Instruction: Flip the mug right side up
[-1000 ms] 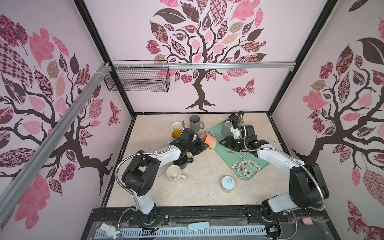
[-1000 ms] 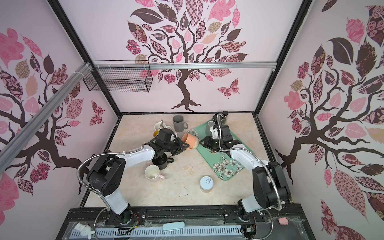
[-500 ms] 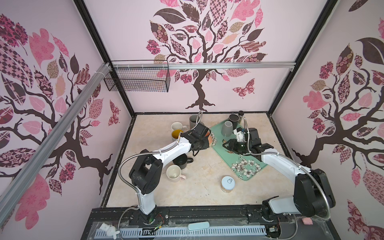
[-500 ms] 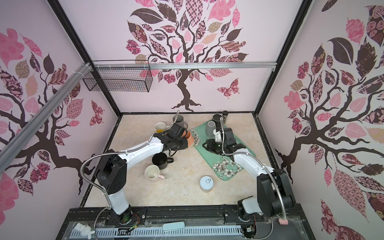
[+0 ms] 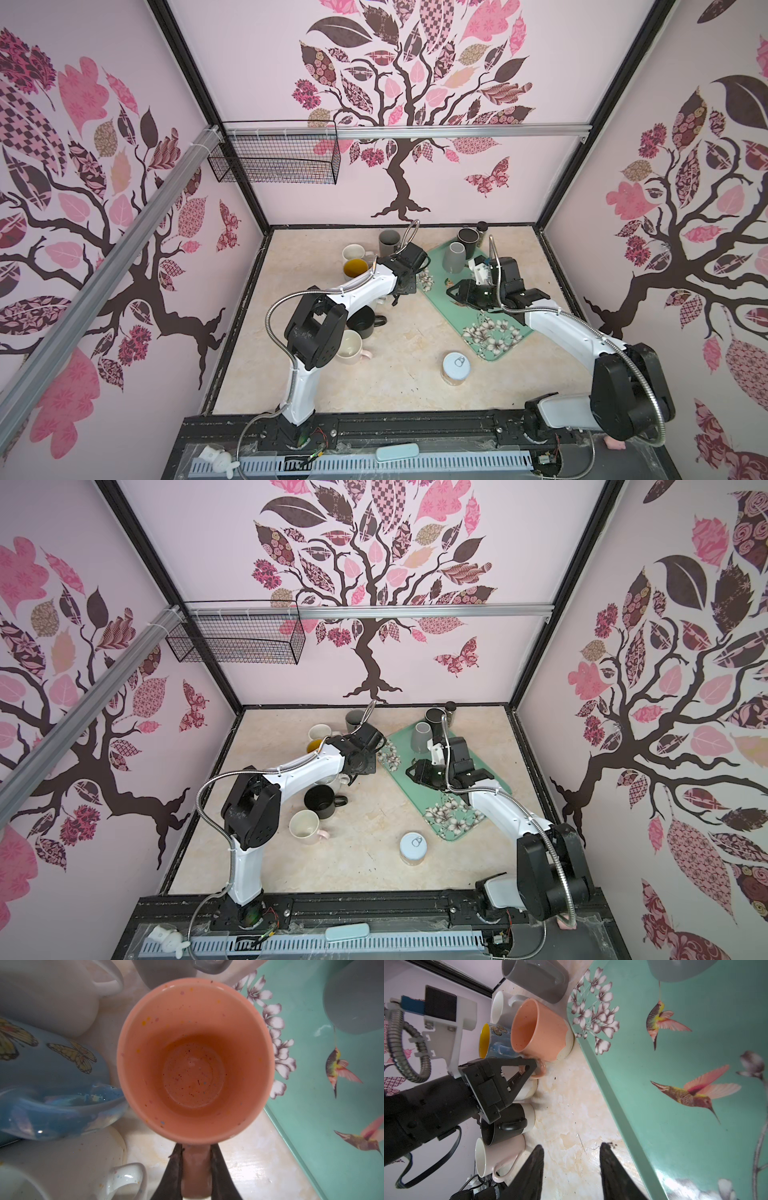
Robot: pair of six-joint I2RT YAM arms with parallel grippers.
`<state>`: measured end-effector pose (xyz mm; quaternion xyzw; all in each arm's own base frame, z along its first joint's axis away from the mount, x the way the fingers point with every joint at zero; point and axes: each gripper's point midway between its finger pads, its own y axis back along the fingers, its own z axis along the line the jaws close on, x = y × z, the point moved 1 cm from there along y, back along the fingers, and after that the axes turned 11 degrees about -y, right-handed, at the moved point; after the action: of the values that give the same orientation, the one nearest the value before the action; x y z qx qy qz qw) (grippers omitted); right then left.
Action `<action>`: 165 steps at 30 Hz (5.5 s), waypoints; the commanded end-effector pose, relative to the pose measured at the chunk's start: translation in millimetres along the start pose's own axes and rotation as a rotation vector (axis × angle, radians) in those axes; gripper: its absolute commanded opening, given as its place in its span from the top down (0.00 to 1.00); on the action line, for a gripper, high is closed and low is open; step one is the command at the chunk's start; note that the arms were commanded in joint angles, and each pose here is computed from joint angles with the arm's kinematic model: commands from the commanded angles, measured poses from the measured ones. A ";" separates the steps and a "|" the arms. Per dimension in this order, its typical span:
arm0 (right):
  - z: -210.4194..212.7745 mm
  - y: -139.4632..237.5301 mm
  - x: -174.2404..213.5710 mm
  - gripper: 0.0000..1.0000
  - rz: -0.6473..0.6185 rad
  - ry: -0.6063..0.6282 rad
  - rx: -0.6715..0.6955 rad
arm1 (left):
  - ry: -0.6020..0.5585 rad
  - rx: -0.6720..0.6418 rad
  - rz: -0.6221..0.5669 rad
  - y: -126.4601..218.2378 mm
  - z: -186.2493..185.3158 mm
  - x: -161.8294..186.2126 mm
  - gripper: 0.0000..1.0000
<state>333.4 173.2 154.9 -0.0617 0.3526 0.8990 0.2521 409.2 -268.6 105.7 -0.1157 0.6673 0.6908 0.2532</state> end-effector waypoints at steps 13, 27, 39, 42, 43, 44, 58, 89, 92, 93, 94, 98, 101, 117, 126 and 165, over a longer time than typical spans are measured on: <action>2.4 6.8 2.2 0.54 -0.009 0.031 -0.014 | 0.214 -0.061 -0.096 -7.9 24.6 -45.2 0.71; 1.2 6.9 1.7 0.54 -0.010 0.039 -0.003 | 0.200 0.055 -0.160 42.7 39.5 -38.4 0.67; -1.9 5.9 -1.8 0.54 -0.023 0.046 0.019 | 0.106 0.156 -0.008 12.6 27.7 0.1 1.00; -3.7 7.0 -1.5 0.54 -0.027 0.050 0.031 | 0.093 0.164 0.020 1.9 22.4 4.7 1.00; -4.6 7.3 -1.4 0.54 -0.027 0.049 0.034 | 0.091 0.161 0.028 -0.4 22.3 5.8 1.00; -4.4 7.4 -1.8 0.54 -0.029 0.052 0.036 | 0.091 0.159 0.033 -2.7 22.2 6.2 1.00; -6.2 4.3 -4.4 0.54 -0.030 0.050 0.047 | 0.109 0.204 0.007 -20.0 4.8 -12.4 1.00; 29.6 14.9 -106.2 0.39 -0.253 0.135 0.252 | 0.063 0.338 -0.269 81.5 17.5 -91.8 0.85; 28.5 2.6 -127.9 0.39 -0.267 0.145 0.313 | 0.049 0.329 -0.278 92.7 23.8 -89.0 0.83; 26.7 -1.4 -133.6 0.39 -0.276 0.149 0.329 | 0.050 0.337 -0.281 96.7 24.1 -86.8 0.83; 23.7 -5.0 -138.7 0.39 -0.285 0.155 0.349 | 0.050 0.345 -0.279 97.9 24.2 -83.9 0.82; 7.6 -20.0 -165.2 0.35 -0.310 0.206 0.483 | 0.046 0.365 -0.253 97.1 23.6 -66.7 0.80; 0.3 -36.5 -185.8 0.32 -0.312 0.236 0.554 | 0.041 0.355 -0.225 92.5 27.7 -55.1 0.79; -12.0 -103.6 -220.3 0.43 -0.202 0.267 0.605 | 0.056 0.359 -0.169 59.8 39.6 -47.6 0.79; -27.9 -113.1 -202.9 0.53 -0.126 0.256 0.616 | 0.053 0.349 -0.157 50.7 40.5 -40.4 0.78; -32.3 -40.6 -176.0 0.55 0.007 -0.072 0.232 | -0.364 0.743 -0.242 123.6 -170.7 11.4 0.78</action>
<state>491.6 92.9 105.0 0.0558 0.4887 0.8315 0.2582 300.4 -409.9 181.1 0.0377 0.7982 0.4011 0.4479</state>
